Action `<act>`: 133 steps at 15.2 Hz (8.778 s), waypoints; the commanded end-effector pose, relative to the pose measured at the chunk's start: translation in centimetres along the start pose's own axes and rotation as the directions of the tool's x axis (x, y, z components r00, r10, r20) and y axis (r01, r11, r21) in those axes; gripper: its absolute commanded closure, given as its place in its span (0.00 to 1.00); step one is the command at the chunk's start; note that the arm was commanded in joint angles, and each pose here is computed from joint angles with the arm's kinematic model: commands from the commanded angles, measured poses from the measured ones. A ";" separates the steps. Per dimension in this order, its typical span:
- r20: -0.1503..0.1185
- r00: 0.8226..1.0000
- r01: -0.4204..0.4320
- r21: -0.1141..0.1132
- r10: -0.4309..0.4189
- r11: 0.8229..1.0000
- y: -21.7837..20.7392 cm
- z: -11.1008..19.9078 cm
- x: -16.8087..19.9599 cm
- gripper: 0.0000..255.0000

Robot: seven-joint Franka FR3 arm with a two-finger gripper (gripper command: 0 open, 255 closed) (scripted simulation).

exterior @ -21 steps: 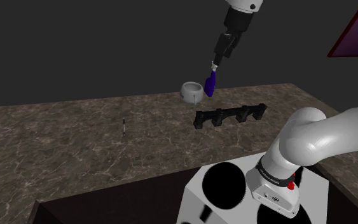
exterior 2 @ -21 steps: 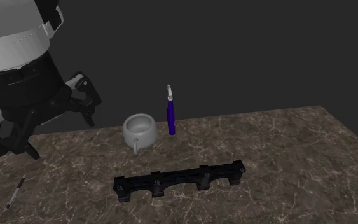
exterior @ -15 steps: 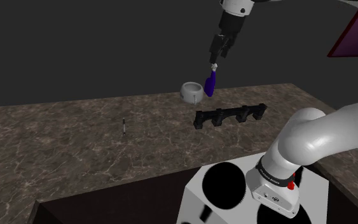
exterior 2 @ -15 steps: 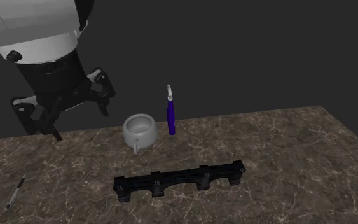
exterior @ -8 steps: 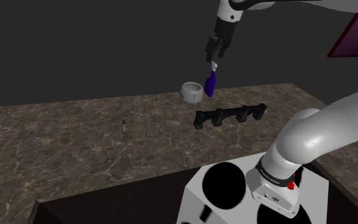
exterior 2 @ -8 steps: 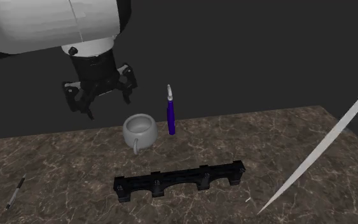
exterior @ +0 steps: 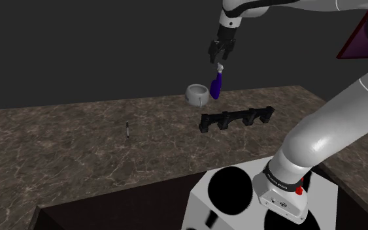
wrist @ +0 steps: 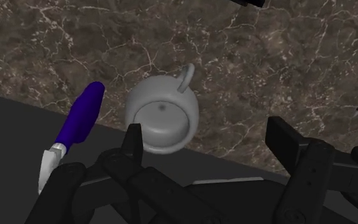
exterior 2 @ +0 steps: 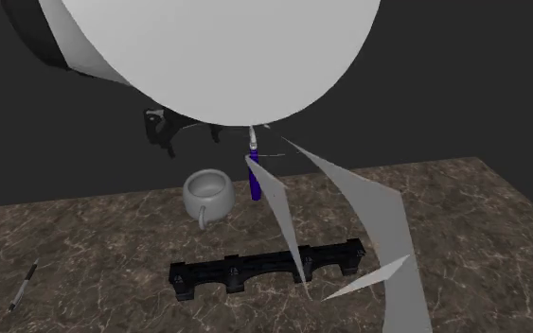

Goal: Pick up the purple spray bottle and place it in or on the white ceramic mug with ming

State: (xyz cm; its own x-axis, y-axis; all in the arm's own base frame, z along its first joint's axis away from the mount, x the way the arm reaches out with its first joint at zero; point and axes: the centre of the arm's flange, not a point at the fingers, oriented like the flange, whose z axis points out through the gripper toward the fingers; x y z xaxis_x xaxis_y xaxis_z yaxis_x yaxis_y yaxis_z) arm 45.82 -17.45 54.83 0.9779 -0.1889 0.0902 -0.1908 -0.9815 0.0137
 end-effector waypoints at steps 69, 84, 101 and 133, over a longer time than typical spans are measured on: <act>0.052 0.962 -0.269 -0.014 0.270 0.963 19.4 0.5 11.9 1.00; 0.052 0.962 -0.269 -0.014 0.270 0.963 10.5 -8.2 13.4 1.00; 0.052 0.962 -0.269 -0.014 0.270 0.963 3.5 -6.5 13.8 1.00; 0.052 0.962 -0.269 -0.014 0.270 0.963 3.3 4.1 12.8 0.00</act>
State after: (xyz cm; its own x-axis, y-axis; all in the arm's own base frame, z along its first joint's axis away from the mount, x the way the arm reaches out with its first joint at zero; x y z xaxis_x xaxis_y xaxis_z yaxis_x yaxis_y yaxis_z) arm 58.05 -23.27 51.98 0.8932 -0.4479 0.0387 -0.4484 -0.8939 0.0027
